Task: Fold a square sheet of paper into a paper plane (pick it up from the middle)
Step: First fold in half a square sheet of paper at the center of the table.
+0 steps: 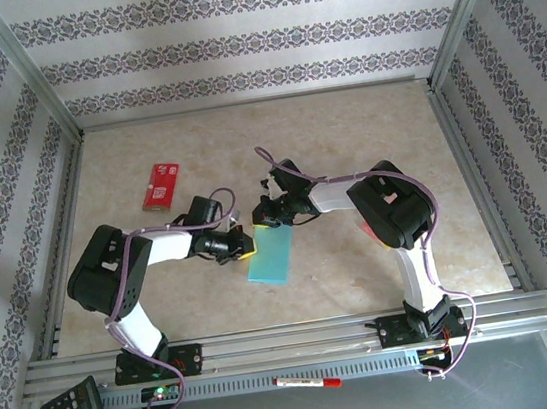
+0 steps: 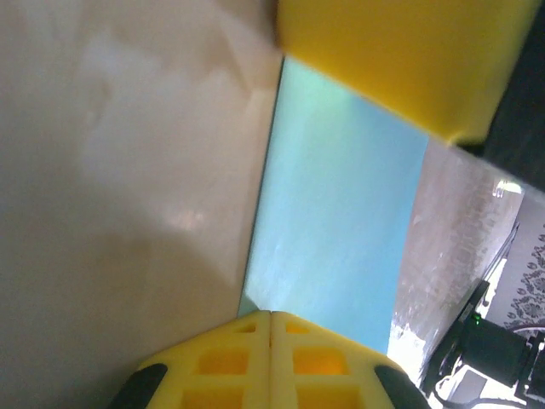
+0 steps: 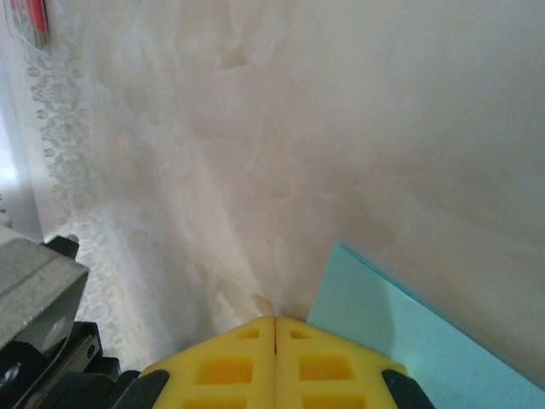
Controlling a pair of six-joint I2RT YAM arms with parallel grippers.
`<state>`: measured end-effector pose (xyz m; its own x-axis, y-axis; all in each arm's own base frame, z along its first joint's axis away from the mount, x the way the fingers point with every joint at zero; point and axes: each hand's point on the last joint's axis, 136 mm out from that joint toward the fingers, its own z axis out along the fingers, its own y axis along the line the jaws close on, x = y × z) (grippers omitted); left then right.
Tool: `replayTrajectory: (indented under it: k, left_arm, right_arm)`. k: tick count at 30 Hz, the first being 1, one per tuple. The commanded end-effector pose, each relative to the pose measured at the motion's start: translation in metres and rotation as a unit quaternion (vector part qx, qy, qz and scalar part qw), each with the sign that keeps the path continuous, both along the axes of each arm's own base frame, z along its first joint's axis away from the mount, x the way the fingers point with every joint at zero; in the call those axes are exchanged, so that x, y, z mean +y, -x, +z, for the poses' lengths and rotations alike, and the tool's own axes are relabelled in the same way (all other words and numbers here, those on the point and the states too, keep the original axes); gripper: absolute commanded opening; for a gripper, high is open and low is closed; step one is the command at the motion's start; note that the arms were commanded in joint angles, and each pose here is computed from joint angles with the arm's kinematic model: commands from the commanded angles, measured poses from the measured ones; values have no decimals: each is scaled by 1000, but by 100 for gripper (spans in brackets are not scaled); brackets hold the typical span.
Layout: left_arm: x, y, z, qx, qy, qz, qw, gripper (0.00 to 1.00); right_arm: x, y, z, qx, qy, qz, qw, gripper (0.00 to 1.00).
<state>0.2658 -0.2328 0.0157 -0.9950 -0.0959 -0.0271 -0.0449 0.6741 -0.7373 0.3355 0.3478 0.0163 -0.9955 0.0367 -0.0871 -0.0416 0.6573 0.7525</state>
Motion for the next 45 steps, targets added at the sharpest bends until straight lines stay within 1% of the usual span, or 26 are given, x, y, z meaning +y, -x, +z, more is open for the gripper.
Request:
replayTrajectory:
  k: [1, 10, 15, 20, 25, 32, 35, 39, 43, 45]
  left_arm:
    - [14, 48, -23, 88, -21, -3, 996, 0]
    - [24, 81, -25, 104, -35, -16, 994, 0]
    - [26, 96, -25, 111, -49, -36, 992, 0]
    - [31, 108, -24, 111, -74, -52, 990, 0]
    - [38, 119, -25, 117, -98, -52, 987, 0]
    - [41, 133, -27, 129, -111, -58, 984, 0]
    - [35, 123, -11, 102, -95, -54, 989, 0]
    - [27, 93, 26, 27, -61, -24, 997, 2]
    - [32, 65, 54, -35, -35, 36, 998, 18]
    - [33, 57, 63, -55, -31, 53, 997, 23]
  right_arm:
    - [-32, 17, -56, 48, 85, -24, 995, 0]
    - [-32, 18, -60, 51, 89, -24, 994, 0]
    - [-32, 19, -61, 52, 91, -23, 994, 0]
    - [-33, 19, -61, 52, 92, -24, 994, 0]
    - [-32, 19, -60, 51, 93, -23, 994, 0]
    - [-32, 19, -60, 50, 94, -21, 994, 0]
    - [-31, 21, -59, 51, 92, -13, 994, 0]
    - [-23, 27, -45, 36, 66, 29, 997, 0]
    - [-15, 40, -21, 25, 29, 76, 996, 0]
    - [-9, 42, -3, 16, 2, 93, 996, 0]
